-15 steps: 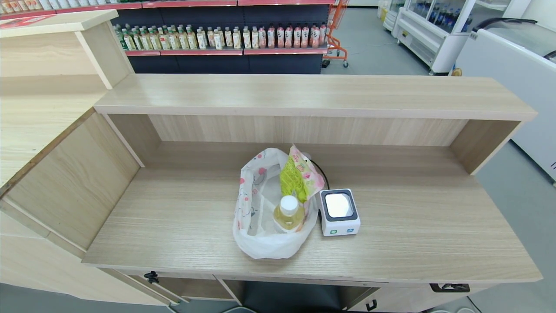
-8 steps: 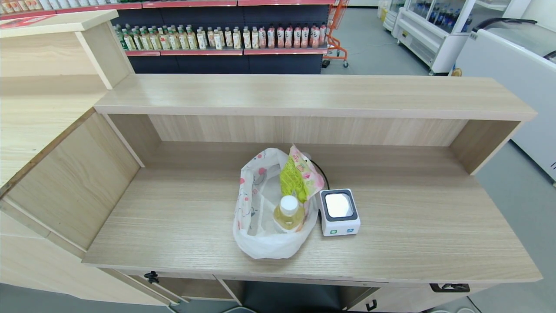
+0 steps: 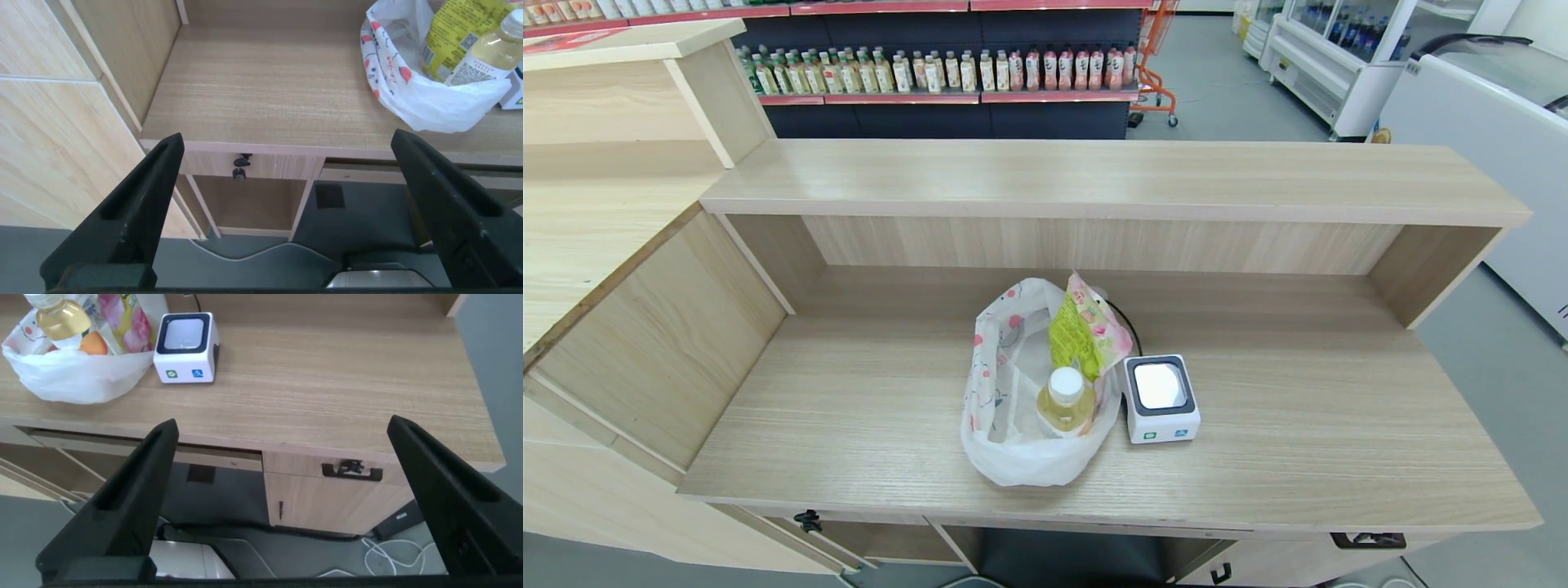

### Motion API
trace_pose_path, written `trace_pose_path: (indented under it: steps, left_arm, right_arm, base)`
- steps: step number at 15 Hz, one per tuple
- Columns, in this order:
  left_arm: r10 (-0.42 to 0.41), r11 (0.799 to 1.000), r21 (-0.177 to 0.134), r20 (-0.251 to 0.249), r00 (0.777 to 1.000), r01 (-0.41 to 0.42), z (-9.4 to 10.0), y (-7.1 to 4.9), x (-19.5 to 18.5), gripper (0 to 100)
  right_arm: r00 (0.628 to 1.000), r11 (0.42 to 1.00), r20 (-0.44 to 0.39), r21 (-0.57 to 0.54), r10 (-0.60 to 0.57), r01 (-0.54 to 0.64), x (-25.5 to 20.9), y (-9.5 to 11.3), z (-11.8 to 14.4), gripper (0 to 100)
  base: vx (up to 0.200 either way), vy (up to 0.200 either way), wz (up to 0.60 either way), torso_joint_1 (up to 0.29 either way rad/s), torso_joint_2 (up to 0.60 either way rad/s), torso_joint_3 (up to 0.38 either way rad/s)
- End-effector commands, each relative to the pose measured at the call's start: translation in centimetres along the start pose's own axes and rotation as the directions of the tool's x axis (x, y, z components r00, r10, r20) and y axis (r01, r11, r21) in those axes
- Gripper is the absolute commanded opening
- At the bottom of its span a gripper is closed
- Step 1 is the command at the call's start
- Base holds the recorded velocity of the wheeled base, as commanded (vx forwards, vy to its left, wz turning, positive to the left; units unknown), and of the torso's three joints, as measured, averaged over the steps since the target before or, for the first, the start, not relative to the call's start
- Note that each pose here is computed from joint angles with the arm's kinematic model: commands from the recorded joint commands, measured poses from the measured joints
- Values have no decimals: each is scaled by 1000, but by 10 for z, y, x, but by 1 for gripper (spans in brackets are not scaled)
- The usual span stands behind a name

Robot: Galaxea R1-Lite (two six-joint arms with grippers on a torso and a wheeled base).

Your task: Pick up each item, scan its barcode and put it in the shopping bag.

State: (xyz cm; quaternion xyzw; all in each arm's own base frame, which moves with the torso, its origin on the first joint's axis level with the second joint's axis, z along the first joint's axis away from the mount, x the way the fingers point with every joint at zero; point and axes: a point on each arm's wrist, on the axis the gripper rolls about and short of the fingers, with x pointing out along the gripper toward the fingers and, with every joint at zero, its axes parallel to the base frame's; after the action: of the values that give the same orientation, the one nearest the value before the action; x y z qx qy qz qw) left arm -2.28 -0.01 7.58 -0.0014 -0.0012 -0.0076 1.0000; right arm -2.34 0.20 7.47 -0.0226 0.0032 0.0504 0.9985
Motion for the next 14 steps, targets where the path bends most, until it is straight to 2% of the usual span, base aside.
trace_pose_path:
  steps: [1, 5, 13, 14]
  left_arm:
    - [0, 1000, 0, -1, 1000, 0, 0, 0, 0, 100]
    - [0, 1000, -2, -5, 1000, 0, 0, 0, 0, 100]
    - [0, 1000, -2, -1, 1000, 0, 0, 0, 0, 100]
    - [0, 1000, 0, -1, 1000, 0, 0, 0, 0, 100]
  right_arm:
    - [1000, 1000, -5, 0, 1, -1, 0, 0, 0, 100]
    - [1000, 1000, -5, 0, 2, -2, 0, 0, 0, 100]
    - [1000, 1000, -6, -1, 2, -2, 0, 0, 0, 100]
    - [1000, 1000, -6, -1, 2, -2, 0, 0, 0, 100]
  base:
    - [0, 0, 0, 0, 0, 0]
    - [0, 0, 0, 0, 0, 0]
    - [0, -200, 0, 1, 2, 4]
    - [0, 0, 0, 0, 0, 0]
